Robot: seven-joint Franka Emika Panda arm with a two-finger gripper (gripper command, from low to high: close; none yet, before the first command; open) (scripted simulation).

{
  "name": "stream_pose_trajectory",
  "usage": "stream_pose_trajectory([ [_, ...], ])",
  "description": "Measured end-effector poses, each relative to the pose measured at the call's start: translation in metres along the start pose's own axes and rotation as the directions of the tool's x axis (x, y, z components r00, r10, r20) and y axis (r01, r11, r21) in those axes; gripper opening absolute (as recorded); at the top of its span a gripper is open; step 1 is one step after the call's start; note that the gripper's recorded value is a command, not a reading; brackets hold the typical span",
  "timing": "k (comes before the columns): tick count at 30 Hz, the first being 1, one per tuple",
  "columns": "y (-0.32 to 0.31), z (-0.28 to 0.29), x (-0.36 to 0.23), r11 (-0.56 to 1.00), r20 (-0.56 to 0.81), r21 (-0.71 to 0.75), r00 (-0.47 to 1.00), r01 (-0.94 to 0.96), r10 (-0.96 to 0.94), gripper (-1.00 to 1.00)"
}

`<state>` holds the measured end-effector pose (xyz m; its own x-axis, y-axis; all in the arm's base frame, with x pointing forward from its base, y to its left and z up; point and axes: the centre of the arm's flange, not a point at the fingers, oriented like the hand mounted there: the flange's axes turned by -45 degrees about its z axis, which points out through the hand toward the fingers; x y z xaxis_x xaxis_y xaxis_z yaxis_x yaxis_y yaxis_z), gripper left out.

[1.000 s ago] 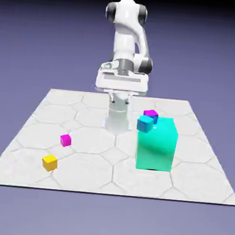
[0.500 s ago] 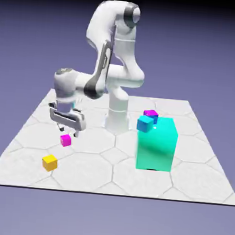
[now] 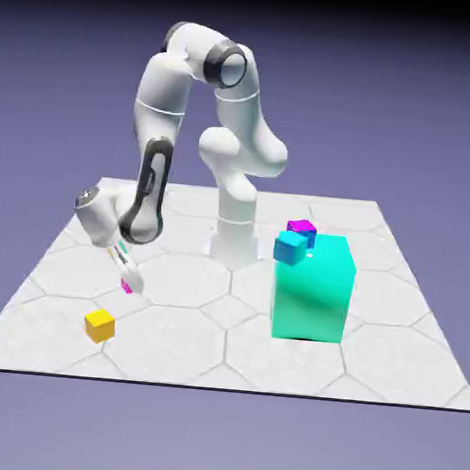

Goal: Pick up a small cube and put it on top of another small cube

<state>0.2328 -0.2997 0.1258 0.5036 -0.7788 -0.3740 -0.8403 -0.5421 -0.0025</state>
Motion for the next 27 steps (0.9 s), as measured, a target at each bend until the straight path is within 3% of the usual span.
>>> stream_pose_trajectory([
  [4, 0.000, -0.052, -0.006, 1.000, 0.001, 0.000, 1.000, -0.001, 0.001, -1.00],
  [6, 0.033, -0.072, 0.005, 0.992, -0.036, 0.050, 0.992, -0.117, 0.118, -1.00],
  [12, -0.146, -0.113, -0.047, 0.891, 0.009, -0.043, 0.892, 0.451, -0.451, -1.00],
  [16, -0.239, -0.134, -0.121, 0.658, 0.076, -0.122, 0.668, 0.743, -0.740, -1.00],
  [20, -0.305, -0.147, -0.217, 0.339, 0.174, -0.202, 0.375, 0.919, -0.911, -1.00],
  [27, -0.345, -0.150, -0.411, -0.291, 0.420, -0.302, -0.147, 0.908, -0.895, -1.00],
])
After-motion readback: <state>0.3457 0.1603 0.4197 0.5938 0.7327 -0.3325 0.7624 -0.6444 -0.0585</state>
